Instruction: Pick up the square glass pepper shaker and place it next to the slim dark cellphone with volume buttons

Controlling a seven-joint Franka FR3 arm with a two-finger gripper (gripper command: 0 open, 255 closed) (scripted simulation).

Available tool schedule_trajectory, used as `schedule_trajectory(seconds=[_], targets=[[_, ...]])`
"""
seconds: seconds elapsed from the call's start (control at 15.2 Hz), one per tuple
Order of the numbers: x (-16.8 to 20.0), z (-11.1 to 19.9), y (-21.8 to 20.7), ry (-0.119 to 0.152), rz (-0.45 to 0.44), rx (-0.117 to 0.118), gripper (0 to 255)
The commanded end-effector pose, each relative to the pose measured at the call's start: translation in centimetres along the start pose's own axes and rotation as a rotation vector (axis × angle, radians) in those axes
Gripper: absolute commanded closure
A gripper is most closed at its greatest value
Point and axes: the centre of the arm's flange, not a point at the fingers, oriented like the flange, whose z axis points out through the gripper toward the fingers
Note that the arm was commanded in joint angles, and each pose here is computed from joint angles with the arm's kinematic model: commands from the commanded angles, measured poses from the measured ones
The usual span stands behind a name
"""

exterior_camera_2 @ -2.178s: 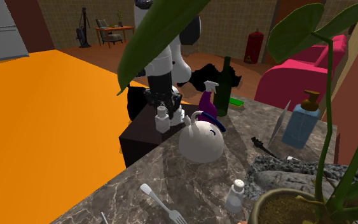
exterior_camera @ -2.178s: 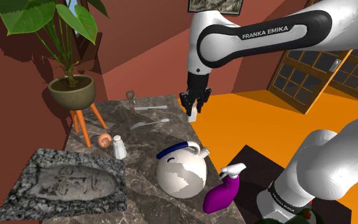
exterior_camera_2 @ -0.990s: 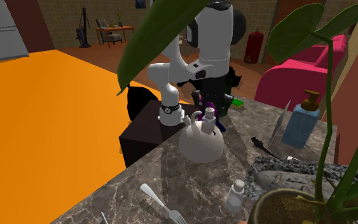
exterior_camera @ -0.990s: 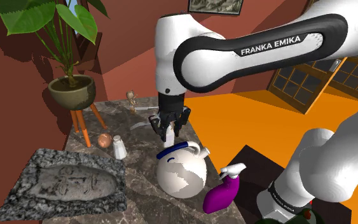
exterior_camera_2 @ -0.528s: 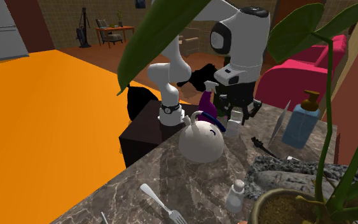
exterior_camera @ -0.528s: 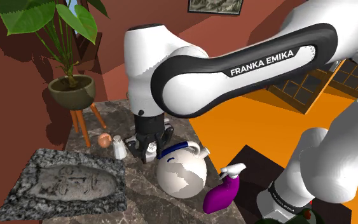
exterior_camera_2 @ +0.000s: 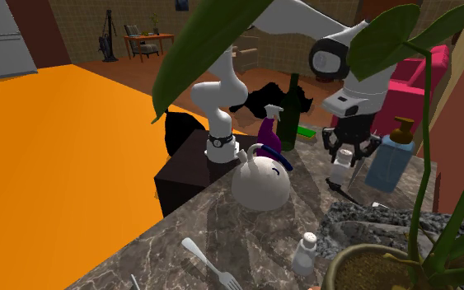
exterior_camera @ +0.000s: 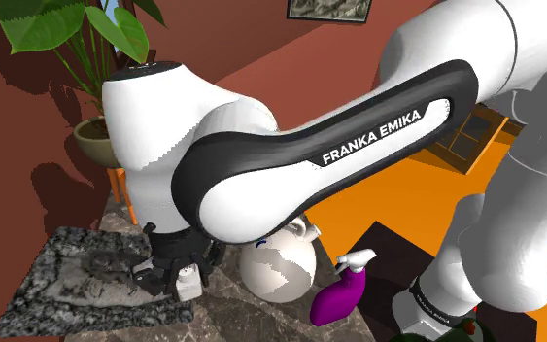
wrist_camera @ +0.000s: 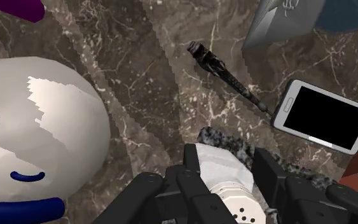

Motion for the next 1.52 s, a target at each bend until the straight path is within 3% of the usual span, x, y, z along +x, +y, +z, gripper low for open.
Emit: schedule_trajectory(seconds=[0.0, 0.99, 1.45], targets=[[-0.9, 0.5, -2.4, 0.000, 0.003, 0.000, 255], [-8.6, 4.8, -21.2, 0.000, 0.002, 0.000, 255], [-8.2, 8.5, -21.0, 0.000, 0.002, 0.000, 255]])
